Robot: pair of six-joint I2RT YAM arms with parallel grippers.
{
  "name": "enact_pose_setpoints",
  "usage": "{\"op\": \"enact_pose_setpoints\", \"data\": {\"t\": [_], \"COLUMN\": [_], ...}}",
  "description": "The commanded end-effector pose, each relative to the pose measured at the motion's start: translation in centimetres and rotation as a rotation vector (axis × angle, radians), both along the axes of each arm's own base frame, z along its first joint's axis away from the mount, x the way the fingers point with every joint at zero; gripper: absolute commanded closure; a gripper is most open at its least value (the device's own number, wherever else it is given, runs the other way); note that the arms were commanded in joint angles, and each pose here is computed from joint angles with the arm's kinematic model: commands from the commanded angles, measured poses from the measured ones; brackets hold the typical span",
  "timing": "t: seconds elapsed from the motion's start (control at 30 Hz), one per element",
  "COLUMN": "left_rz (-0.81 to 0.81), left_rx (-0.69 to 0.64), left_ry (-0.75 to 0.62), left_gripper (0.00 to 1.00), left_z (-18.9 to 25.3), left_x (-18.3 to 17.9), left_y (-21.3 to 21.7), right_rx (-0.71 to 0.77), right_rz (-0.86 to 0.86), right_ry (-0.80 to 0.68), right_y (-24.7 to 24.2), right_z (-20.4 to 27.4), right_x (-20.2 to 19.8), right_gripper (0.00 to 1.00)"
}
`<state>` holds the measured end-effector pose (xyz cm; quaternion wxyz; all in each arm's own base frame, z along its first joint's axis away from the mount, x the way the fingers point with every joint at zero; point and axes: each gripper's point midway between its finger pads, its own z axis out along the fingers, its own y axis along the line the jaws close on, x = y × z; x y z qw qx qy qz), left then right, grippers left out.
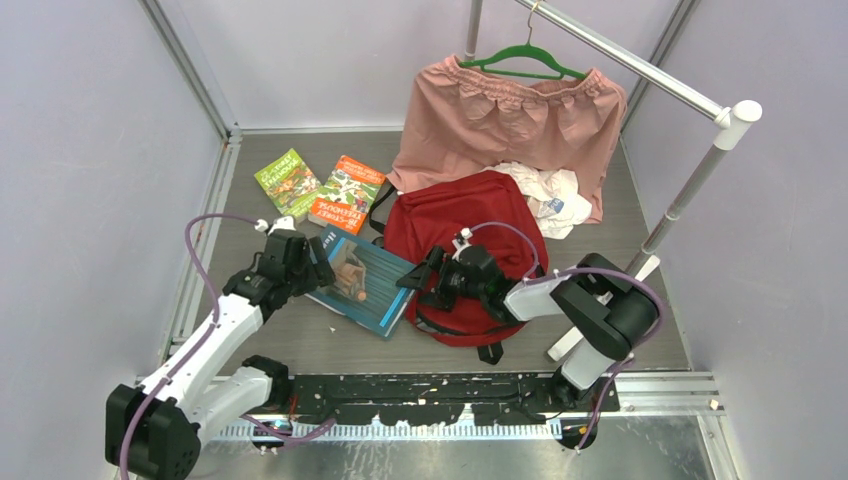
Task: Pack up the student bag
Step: Pick up the book from the center of the board.
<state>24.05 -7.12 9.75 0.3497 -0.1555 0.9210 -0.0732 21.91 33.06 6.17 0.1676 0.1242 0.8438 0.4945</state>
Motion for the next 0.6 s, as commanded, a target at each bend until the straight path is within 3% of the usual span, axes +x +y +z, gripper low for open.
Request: {"op": "enact_pose_setpoints", "data": {"t": [0.0, 0.37, 0.57], "left_rz": [-0.013, -0.020, -0.023], "left_rx": [-0.037, -0.051, -0.060], "left_ry": [-0.081, -0.047, -0.014], "left_gripper": [0.21, 0.21, 0.22], "left_z": [0.4, -1.4, -2.4], "left_x": [2.0, 1.8, 1.9], "left_y": [-0.8, -1.1, -1.4], "right_rx": [0.210, 0.076, 0.206], "right_rz": [-0.024, -0.083, -0.091], "right_ry": [-0.096, -0.183, -0.193], "right_y": [1.5, -0.2, 0.2], "right_z": [4.4, 4.0, 5.1], "right_x": [1.7, 3.1, 4.7], "right_gripper": [0.06, 0.05, 0.05]}}
